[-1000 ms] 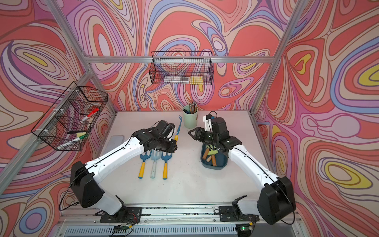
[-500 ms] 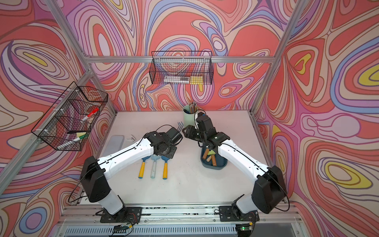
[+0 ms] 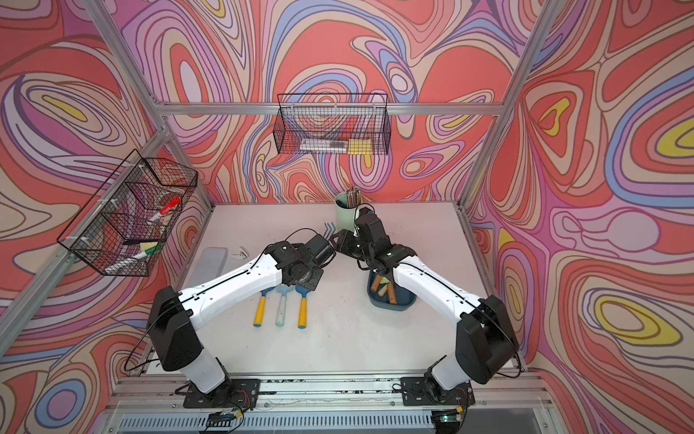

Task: Take the hand rake out of the storage box
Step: Pick up the rake from the storage box.

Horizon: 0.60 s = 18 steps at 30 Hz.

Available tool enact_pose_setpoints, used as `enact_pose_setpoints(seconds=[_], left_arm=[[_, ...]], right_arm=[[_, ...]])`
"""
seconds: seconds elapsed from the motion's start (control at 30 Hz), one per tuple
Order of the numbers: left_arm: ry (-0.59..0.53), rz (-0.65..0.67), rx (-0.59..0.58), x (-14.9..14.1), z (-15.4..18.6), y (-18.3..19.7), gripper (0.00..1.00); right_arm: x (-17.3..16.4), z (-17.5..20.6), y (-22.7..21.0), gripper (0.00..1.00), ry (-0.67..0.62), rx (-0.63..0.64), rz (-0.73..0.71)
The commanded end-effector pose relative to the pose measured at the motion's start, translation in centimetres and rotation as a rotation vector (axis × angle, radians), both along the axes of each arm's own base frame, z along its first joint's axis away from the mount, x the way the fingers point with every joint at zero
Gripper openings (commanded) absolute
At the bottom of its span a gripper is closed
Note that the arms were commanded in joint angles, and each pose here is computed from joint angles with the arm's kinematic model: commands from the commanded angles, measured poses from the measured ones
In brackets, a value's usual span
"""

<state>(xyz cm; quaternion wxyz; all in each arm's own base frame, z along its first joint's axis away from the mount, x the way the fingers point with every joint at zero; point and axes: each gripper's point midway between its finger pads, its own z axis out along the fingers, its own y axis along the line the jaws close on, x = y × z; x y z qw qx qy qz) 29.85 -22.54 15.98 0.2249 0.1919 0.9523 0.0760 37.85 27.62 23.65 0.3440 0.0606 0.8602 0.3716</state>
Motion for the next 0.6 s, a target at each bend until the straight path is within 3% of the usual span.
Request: enact_pose_setpoints(seconds=[0.0, 0.23, 0.57], left_arm=[[-0.027, -0.006, 0.025, 0.1, 0.9, 0.2, 0.10], [-0.053, -0.021, 0.054, 0.0, 1.1, 0.0, 0.10], [-0.070, -0.017, 0.057, 0.0, 1.5, 0.0, 0.12]], right_arm=[[0.0, 0.1, 0.5, 0.44, -0.005, 0.014, 0.008], [1.4, -0.9, 1.7, 0.36, 0.027, 0.034, -0.003], [1.8, -1.9, 2.0, 0.09, 0.075, 0.063, -0.039]])
